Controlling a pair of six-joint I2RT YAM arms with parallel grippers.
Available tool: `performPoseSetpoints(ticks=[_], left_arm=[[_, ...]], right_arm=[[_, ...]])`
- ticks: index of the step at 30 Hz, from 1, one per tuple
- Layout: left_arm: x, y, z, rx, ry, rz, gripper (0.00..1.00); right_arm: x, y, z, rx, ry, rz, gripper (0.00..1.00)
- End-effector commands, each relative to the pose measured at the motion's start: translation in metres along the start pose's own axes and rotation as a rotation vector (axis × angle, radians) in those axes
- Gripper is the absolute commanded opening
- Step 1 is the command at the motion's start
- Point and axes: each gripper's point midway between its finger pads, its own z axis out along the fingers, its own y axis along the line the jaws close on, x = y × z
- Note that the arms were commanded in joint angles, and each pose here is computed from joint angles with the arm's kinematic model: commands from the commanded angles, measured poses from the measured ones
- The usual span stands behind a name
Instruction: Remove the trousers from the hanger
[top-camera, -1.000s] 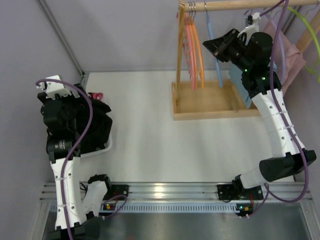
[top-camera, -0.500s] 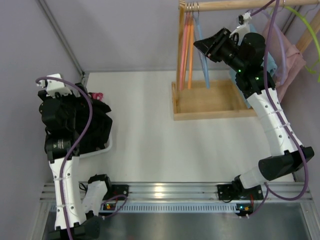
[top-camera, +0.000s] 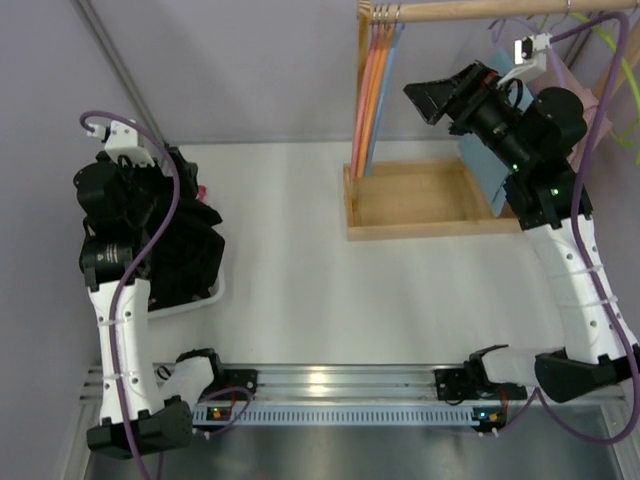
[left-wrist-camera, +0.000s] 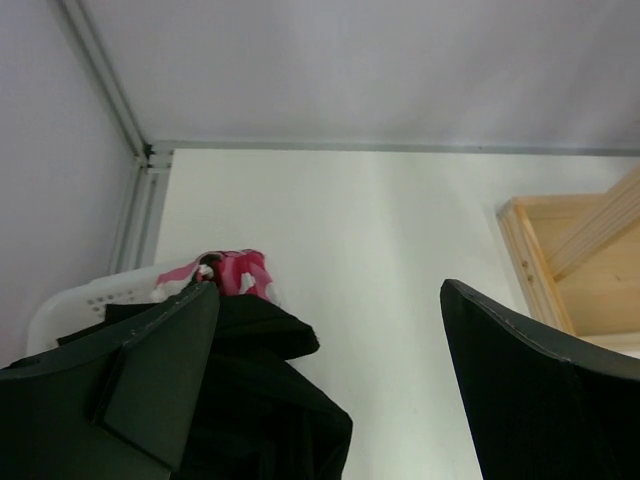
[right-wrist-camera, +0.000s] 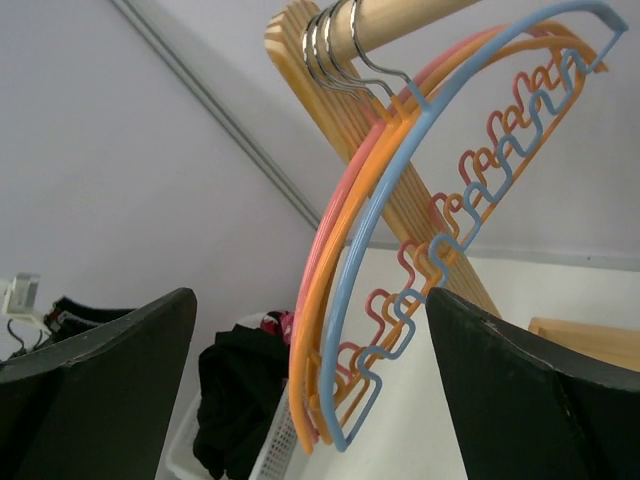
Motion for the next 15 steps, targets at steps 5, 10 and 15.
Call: performPoseSetpoints(ticks=[5,10,15], left_arm=[[0.003,-0.032,0.029,0.182,0.082,-0.085,0.98],[0.03,-0.087,0.056,0.239,0.198,0.022,0.98],[0.079,-0.165,0.069,0.474,0.363,0.07,0.98]], right_arm=[[-0.003,-0.003,-0.055,0.028,-0.032,-0.21,0.99],[0.017,-0.023,-0.094,0.107,-0.013,-0.307,0.99],[0.043,-0.055,-0.125,0.192,0.018,-0.427,0.99]])
